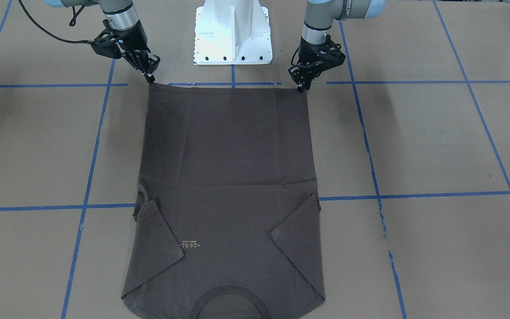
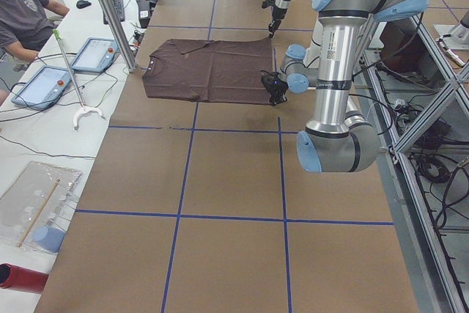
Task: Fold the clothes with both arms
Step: 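Grip both hem corners nearest the robot with both grippers, then lift the hem with both grippers and fold it toward the collar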
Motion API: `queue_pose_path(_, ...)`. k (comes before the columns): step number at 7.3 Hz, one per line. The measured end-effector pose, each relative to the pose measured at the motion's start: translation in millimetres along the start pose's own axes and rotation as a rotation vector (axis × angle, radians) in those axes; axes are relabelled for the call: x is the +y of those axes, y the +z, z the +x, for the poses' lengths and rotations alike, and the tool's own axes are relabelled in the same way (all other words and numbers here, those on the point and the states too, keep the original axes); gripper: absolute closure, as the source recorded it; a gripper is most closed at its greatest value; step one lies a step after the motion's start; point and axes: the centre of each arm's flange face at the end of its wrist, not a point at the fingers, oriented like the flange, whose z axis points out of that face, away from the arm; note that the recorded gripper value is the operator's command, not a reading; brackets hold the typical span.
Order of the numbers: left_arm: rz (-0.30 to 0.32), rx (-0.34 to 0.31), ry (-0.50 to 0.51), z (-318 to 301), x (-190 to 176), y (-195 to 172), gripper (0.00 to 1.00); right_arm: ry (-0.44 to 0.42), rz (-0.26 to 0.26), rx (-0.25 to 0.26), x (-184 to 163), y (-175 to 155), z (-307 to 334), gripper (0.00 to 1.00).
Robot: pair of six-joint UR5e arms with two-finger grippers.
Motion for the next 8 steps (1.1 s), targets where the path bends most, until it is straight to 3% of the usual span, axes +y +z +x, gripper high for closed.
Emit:
queue_pose_path(2, -0.004, 0.002, 0.006, 0.8, 0.3, -1.0, 1.00, 0.000, 0.000, 0.001, -0.2, 0.1, 0.4, 1.00)
queue_pose_path(6, -0.049, 0.061, 0.039, 16.7, -3.5, -36.3, 1.00, 0.000, -0.004, 0.002, -1.0, -3.2, 2.4, 1.00)
queue_pose_path(8, -0.102, 0.104, 0.016, 20.5, -3.4, -86.4, 1.00, -0.011, -0.071, 0.011, 6.1, -31.5, 12.4, 1.00)
